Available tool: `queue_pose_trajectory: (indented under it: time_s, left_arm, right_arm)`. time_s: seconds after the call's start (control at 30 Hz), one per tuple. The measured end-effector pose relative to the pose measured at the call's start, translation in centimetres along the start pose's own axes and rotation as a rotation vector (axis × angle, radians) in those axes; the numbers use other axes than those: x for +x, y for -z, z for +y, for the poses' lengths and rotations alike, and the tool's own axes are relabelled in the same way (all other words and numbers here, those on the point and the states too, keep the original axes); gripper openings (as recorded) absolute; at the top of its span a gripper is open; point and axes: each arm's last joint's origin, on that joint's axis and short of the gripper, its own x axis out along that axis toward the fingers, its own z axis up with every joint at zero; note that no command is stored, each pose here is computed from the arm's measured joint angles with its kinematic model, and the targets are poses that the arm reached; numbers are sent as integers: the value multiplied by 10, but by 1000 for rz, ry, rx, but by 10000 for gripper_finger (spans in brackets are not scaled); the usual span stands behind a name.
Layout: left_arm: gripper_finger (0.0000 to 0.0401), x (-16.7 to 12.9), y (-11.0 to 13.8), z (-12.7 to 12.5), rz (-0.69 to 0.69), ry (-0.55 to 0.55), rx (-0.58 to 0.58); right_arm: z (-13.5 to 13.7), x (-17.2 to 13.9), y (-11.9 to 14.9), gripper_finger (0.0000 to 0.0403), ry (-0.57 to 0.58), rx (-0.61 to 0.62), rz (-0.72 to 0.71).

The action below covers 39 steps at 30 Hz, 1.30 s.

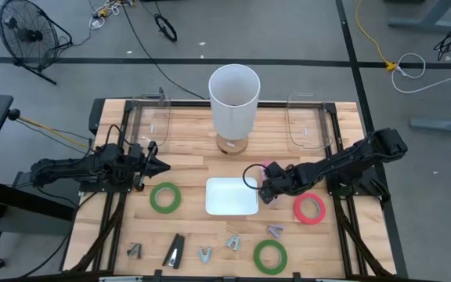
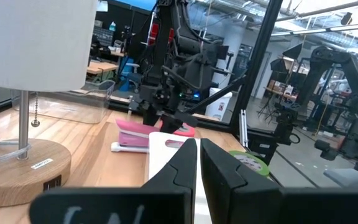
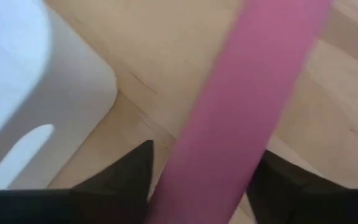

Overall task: Pick and place Stapler, Stapler remover, tape
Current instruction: Put the pink stapler into the right transparent bin

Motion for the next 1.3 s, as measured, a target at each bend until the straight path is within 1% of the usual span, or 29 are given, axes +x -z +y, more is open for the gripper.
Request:
queue_pose_trajectory:
  time_s: [0.1, 0.13, 0.3, 0.47, 0.63, 0.77, 0.87, 1.0, 1.2, 1.3]
  left_arm:
    - [23, 0, 0, 0, 0, 0, 0]
    - [23, 0, 0, 0, 0, 0, 0]
    - [23, 0, 0, 0, 0, 0, 0]
    - [23, 0, 0, 0, 1, 0, 0]
    - [23, 0, 1, 0, 7, -2, -1]
    - [23, 0, 1, 0, 9, -3, -1]
    - [23, 0, 1, 0, 11, -3, -1]
    - [23, 0, 2, 0, 16, -4, -2]
    - [23, 0, 2, 1, 19, -6, -2]
    - [23, 0, 2, 1, 20, -6, -2]
  right_arm:
    - [-1, 0, 0, 136, 5, -7, 11]
    - [-1, 0, 0, 130, 5, -14, 14]
    - [-3, 1, -1, 130, 11, -38, 14]
    - [-14, -8, -12, 130, 50, -60, 20]
    - [-20, -41, -34, 130, 43, -70, -30]
    - [-29, -77, -49, 130, 33, -65, -90]
    - [-43, -104, -55, 130, 82, -49, -127]
    - [-64, -133, -61, 130, 111, 5, -199]
    - [-104, -151, -66, 130, 193, 87, -236]
    - [-124, -156, -75, 130, 249, 148, -268]
